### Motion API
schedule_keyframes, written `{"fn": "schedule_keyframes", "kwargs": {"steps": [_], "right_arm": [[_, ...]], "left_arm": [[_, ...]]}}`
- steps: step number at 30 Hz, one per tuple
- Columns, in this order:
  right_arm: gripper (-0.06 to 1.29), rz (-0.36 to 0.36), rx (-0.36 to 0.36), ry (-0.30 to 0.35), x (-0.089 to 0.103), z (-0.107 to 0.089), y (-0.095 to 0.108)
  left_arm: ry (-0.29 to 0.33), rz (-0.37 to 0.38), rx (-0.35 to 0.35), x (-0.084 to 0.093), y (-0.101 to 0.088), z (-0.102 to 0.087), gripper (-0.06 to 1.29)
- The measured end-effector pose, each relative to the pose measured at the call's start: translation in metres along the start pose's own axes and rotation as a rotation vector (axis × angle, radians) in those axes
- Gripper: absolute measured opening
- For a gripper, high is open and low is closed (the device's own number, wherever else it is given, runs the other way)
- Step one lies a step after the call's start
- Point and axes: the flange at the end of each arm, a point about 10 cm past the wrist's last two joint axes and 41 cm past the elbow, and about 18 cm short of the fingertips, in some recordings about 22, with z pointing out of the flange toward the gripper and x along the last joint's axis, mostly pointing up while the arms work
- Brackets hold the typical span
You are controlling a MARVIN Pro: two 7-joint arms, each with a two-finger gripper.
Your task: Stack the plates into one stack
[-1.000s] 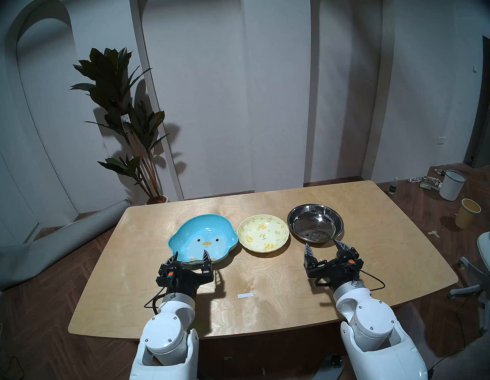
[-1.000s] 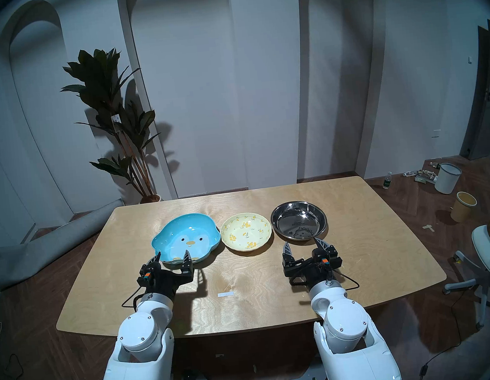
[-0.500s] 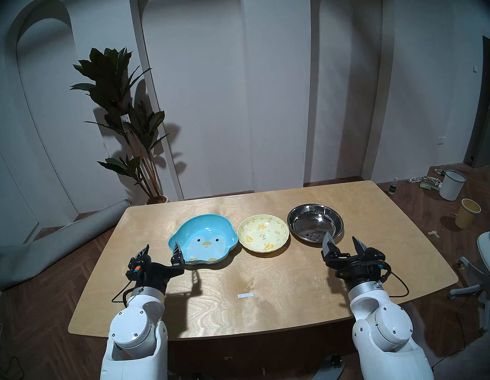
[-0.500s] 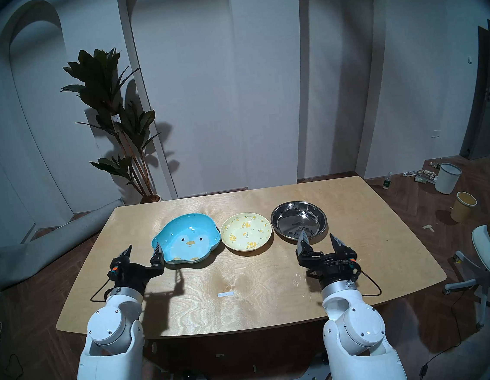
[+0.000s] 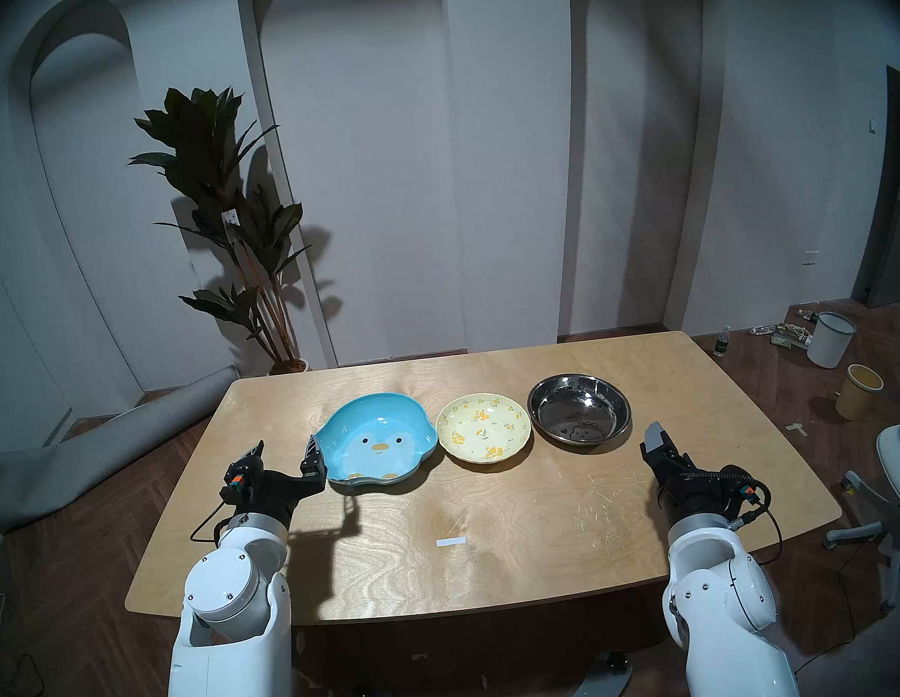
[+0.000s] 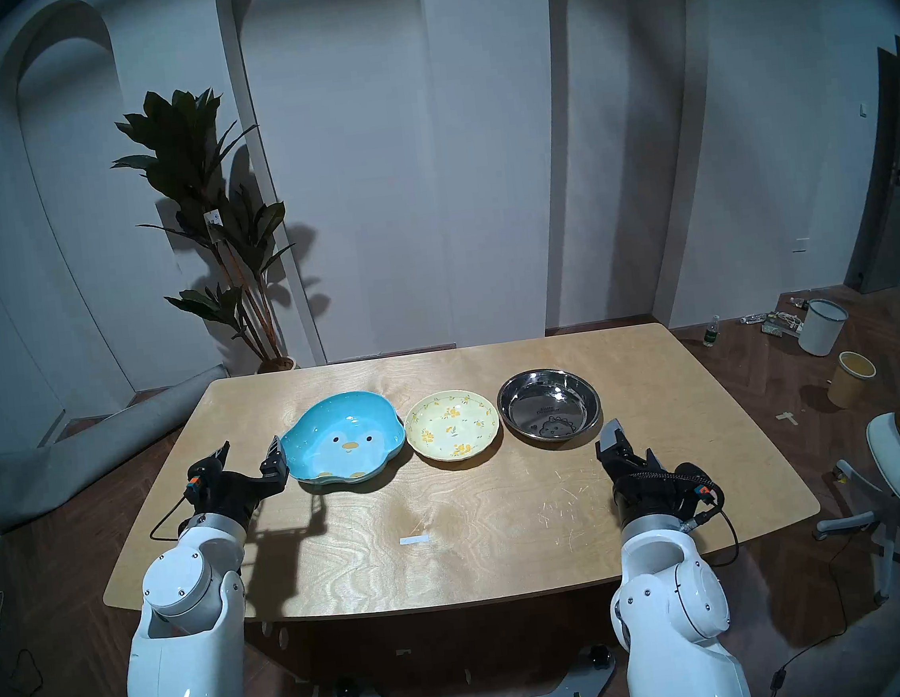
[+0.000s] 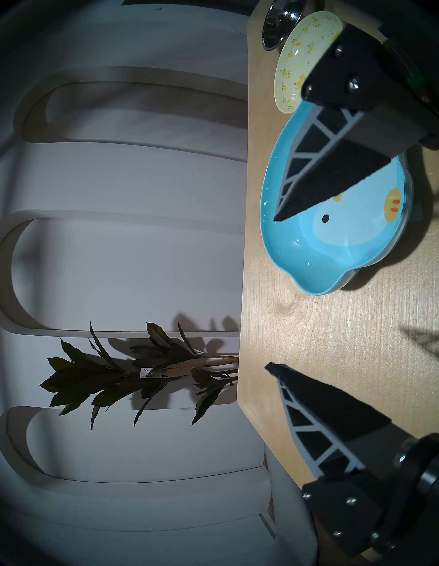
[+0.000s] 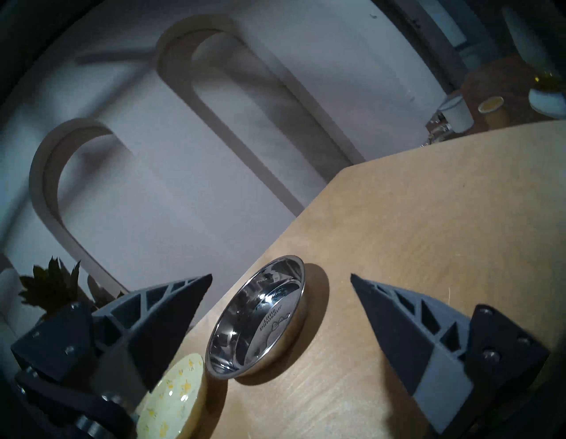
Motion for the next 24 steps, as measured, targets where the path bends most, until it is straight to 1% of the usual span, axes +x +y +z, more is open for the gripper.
{"fn": "schedule_keyframes", "kwargs": {"steps": [3, 7, 10, 15, 19, 24], "right_arm": [[1.23, 0.054, -0.036, -0.004, 0.004, 0.001, -0.003], [1.23, 0.108, -0.075, -0.008, 0.004, 0.0, -0.008], [1.23, 0.164, -0.101, 0.017, 0.005, -0.001, -0.012], [1.23, 0.226, -0.136, 0.062, 0.006, -0.003, -0.016], [1.23, 0.259, -0.143, 0.092, 0.005, -0.002, -0.019], [1.23, 0.269, -0.129, 0.11, 0.004, -0.002, -0.022]], "left_arm": [[-0.003, -0.004, -0.001, 0.001, 0.0, 0.001, 1.23], [-0.002, -0.007, -0.002, 0.002, 0.001, 0.002, 1.23], [-0.001, -0.007, -0.007, 0.002, 0.004, 0.002, 1.23], [0.001, 0.001, -0.016, 0.001, 0.009, 0.002, 1.23], [0.004, 0.007, -0.018, 0.002, 0.012, 0.001, 1.23], [0.006, 0.011, -0.02, 0.002, 0.016, 0.001, 1.23]]}}
